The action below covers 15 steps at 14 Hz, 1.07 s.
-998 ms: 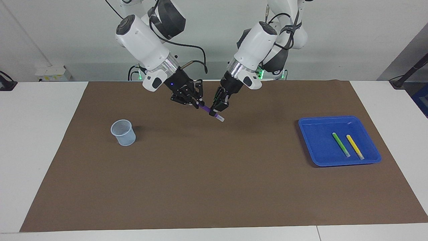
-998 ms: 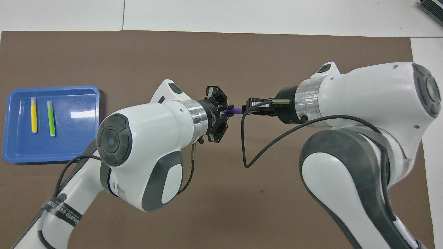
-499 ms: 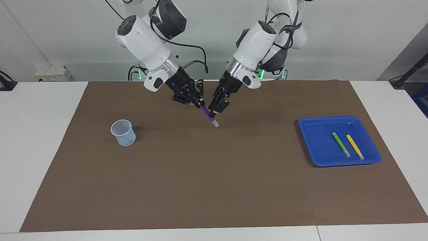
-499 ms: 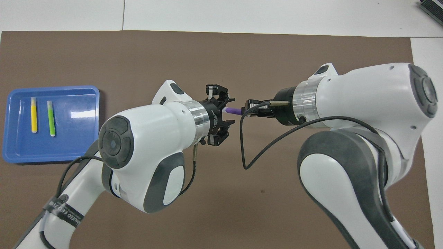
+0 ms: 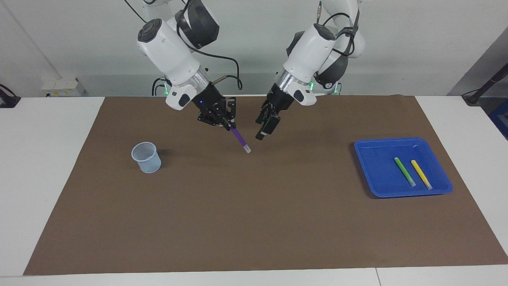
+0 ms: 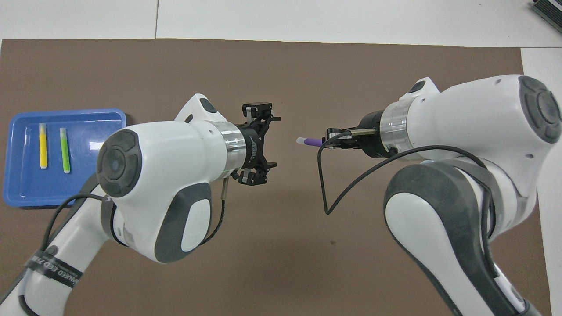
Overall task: Transfer and insert pens with both arms
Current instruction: 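Move the pen over the cup while the left gripper withdraws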
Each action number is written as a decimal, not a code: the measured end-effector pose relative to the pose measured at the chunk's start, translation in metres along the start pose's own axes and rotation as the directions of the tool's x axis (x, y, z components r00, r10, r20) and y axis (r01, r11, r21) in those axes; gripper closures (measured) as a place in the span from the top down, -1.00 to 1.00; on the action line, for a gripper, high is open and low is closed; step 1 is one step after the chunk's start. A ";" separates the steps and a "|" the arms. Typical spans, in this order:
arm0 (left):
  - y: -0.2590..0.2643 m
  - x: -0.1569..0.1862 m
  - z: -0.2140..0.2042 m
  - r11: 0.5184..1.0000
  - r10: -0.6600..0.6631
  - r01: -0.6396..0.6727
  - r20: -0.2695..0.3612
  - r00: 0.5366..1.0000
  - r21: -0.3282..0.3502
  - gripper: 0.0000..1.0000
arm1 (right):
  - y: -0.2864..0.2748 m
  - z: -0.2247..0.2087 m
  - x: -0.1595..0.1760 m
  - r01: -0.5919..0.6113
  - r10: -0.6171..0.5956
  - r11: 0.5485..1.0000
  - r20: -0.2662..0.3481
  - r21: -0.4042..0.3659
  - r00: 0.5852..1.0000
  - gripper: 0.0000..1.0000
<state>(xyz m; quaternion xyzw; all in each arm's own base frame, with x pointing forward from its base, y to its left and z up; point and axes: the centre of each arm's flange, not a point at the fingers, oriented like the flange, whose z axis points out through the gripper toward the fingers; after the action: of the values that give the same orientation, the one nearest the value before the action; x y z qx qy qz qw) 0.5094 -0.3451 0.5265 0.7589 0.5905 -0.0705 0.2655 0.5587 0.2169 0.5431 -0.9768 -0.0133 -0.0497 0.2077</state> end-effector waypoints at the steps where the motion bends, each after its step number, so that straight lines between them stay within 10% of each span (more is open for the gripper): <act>1: 0.003 0.019 -0.007 0.998 0.055 -0.055 -0.012 0.998 0.029 1.00 | 0.011 -0.004 0.002 0.017 -0.016 0.999 0.007 -0.031 1.000 -0.63; 9: 0.014 0.189 -0.099 0.821 0.550 -0.521 -0.077 0.832 0.233 1.00 | 0.067 -0.053 -0.005 0.134 -0.116 0.964 0.090 -0.231 0.989 -0.63; 15: 0.002 0.304 -0.149 0.536 0.822 -0.742 -0.048 0.568 0.402 1.00 | 0.097 -0.069 -0.006 0.205 -0.165 0.906 0.136 -0.370 0.977 -0.63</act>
<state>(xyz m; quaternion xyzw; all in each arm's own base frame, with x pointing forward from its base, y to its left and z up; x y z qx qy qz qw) 0.5692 -0.0115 0.5259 0.9786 0.1901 0.0453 0.0639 0.5512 0.1004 0.5661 -0.9941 -0.1066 -0.0212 0.0071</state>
